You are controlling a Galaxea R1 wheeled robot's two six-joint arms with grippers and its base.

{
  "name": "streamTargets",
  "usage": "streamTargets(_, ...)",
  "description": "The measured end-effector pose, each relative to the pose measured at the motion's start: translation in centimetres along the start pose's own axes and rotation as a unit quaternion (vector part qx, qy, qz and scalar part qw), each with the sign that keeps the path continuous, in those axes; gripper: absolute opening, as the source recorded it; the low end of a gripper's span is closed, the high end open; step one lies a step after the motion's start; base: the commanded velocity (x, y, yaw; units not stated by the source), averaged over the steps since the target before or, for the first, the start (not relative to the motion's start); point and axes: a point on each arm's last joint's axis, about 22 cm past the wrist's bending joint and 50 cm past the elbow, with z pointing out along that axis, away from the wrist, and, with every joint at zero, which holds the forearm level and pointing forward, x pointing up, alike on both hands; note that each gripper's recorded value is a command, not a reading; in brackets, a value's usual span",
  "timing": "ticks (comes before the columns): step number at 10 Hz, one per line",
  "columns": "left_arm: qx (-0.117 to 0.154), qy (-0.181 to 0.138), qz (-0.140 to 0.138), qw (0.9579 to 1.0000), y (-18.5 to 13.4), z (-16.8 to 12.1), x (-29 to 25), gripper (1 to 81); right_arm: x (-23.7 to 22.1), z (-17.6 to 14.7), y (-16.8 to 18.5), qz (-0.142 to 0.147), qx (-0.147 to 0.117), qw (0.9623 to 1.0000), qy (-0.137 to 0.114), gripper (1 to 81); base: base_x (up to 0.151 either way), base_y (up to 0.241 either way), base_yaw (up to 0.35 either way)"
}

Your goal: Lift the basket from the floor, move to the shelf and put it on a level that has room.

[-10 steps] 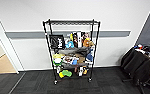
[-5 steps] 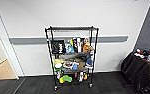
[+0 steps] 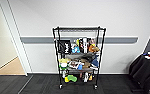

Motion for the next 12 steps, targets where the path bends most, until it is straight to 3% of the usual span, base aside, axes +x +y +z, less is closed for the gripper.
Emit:
streamTargets(5,-0.003,-0.002,0.015,0.9999,0.7,1.1,0.1,1.0,-1.3,-0.5,1.8,0.011,-0.012,0.9999,0.002,1.0,0.000,0.000,0.000)
streamTargets(9,-0.003,-0.008,0.015,0.9998,0.6,1.1,-0.7,1.0,-2.8,-0.5,2.4,0.018,-0.014,0.9997,-0.004,1.0,0.081,0.000,0.000)
streamTargets(12,0.001,-0.002,0.015,0.9999,0.3,1.4,-0.4,1.0,-2.2,-0.4,2.4,0.017,-0.014,0.9997,0.010,1.0,0.096,0.000,0.000)
